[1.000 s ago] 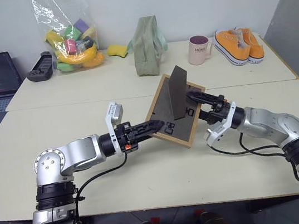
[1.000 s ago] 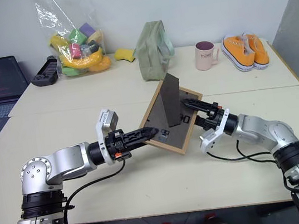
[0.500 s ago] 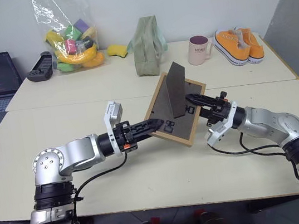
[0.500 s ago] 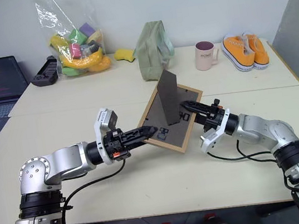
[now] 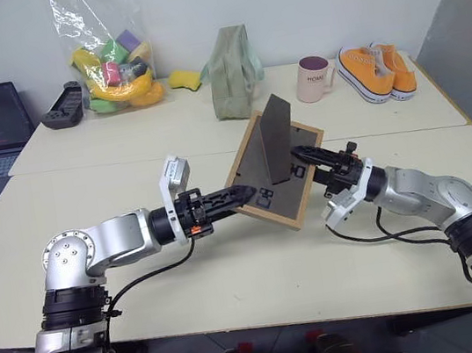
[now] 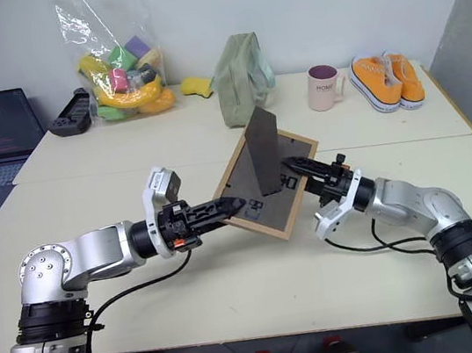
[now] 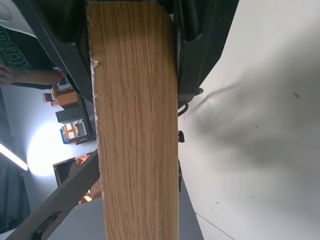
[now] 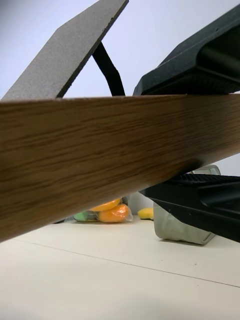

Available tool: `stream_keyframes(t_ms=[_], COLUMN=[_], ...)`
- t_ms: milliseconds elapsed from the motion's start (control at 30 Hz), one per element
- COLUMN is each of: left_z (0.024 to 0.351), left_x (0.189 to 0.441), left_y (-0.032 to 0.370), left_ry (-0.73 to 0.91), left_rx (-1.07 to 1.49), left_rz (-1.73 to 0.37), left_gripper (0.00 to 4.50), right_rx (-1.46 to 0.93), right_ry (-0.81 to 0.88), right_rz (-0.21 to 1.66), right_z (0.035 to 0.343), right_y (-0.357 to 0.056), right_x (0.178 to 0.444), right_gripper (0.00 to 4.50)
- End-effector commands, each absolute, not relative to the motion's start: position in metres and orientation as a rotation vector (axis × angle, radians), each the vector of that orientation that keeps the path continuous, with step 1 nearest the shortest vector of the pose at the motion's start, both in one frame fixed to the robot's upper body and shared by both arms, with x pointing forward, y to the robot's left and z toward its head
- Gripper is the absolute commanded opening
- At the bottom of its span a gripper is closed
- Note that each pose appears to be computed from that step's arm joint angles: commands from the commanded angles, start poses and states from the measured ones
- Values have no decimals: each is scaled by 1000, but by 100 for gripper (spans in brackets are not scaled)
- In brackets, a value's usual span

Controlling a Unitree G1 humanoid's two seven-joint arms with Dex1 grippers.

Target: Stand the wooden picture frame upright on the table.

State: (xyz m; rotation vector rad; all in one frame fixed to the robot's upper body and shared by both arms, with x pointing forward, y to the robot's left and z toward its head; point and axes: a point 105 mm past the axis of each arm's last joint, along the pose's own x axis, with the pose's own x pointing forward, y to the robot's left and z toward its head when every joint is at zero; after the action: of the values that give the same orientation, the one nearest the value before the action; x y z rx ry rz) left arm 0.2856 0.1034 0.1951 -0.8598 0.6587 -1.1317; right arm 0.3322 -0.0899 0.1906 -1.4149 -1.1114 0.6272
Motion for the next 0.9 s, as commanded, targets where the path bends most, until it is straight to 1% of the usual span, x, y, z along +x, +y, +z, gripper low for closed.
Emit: stream_keyframes(t_ms=[33, 100, 167, 200, 367, 400, 467, 533, 600, 633, 733, 900], left_z=[206, 207, 207, 207, 210, 211, 213, 213, 214, 215, 213, 217], left_x=[277, 278, 278, 279, 279, 282, 286, 287, 286, 285, 281, 264], left_y=[102, 102, 102, 102, 103, 105, 106, 107, 107, 107, 108, 114], left_ry=[622, 615, 613, 612, 594, 581, 565, 560, 554, 551, 563, 533], left_rx=[-769, -776, -778, -778, -789, -806, -829, -835, -838, -839, -811, -749], left_rz=[-1167, -1165, -1161, -1160, -1167, -1155, -1142, -1141, -1149, -1155, -1159, -1195], left_gripper=[134, 134, 200, 209, 300, 275, 265, 208, 173, 164, 158, 156], right_rx=[-1399, -1398, -1398, -1397, -1396, -1396, -1396, -1396, -1395, -1395, -1395, -1392], right_ry=[-1114, -1116, -1116, -1116, -1114, -1114, -1113, -1111, -1110, -1109, -1108, -1104], right_rz=[596, 596, 596, 596, 602, 603, 606, 608, 610, 612, 615, 621], right_z=[203, 204, 204, 204, 204, 203, 203, 203, 202, 202, 201, 200], right_y=[-96, -96, -96, -96, -96, -96, -95, -96, -96, -96, -95, -95], right_x=[335, 336, 336, 336, 336, 336, 336, 336, 336, 336, 336, 338], right_gripper=[149, 149, 149, 149, 149, 149, 149, 149, 149, 149, 149, 149])
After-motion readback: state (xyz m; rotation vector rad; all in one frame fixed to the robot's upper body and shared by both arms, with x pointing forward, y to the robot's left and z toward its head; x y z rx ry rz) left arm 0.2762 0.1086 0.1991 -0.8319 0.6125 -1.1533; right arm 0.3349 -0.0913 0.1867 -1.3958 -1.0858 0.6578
